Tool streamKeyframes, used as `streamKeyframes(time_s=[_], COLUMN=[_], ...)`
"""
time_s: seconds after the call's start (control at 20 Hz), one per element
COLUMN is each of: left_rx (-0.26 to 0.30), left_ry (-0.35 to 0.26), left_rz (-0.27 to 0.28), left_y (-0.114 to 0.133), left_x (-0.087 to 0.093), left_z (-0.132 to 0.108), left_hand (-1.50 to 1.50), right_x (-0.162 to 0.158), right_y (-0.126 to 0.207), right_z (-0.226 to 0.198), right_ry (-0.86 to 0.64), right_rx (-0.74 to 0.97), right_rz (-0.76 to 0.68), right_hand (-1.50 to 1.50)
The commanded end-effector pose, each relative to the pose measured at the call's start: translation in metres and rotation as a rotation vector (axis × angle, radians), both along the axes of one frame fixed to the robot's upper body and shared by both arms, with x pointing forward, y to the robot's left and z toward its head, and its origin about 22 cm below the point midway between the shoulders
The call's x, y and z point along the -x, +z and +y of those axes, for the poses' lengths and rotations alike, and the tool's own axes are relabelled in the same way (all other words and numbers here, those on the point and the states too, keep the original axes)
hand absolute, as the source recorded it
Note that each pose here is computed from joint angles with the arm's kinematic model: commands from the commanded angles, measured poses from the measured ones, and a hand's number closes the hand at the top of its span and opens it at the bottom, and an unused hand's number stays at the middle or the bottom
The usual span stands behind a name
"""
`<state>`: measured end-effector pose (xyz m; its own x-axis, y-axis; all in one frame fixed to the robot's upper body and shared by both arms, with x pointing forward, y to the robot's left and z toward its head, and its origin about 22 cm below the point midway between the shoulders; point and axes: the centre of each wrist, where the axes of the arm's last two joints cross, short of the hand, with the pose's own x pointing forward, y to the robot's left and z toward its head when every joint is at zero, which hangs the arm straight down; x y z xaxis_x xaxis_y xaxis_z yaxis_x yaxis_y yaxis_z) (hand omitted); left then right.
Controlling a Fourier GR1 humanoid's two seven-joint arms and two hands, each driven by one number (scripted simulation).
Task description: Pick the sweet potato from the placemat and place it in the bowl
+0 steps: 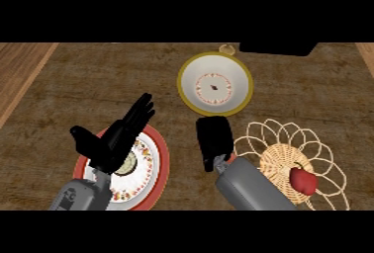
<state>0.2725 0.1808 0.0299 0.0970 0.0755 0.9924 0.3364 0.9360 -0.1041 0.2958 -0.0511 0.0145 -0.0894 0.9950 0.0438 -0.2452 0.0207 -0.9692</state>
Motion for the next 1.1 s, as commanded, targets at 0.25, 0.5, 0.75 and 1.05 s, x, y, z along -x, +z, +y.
streamKeyframes(time_s=[0.25, 0.5, 0.75, 1.05], left_rx=[0.009, -0.018, -0.012, -0.001], left_ry=[0.078, 0.076, 0.083, 0.09], left_rz=[-0.005, -0.006, -0.002, 0.001], left_y=[-0.007, -0.001, -0.012, -0.002], left_x=[-0.007, 0.006, 0.001, 0.009], left_z=[0.014, 0.025, 0.017, 0.026], left_hand=[0.0, 0.0, 0.0, 0.0], right_x=[0.097, 0.118, 0.12, 0.062], right_y=[0.079, 0.138, 0.173, 0.193], right_z=[0.064, 0.061, 0.051, 0.057], right_ry=[0.254, 0.218, 0.175, 0.131], right_rx=[-0.205, -0.23, -0.27, -0.312], right_rz=[-0.211, -0.35, -0.392, -0.434], right_hand=[1.5, 1.5, 1.5, 1.5])
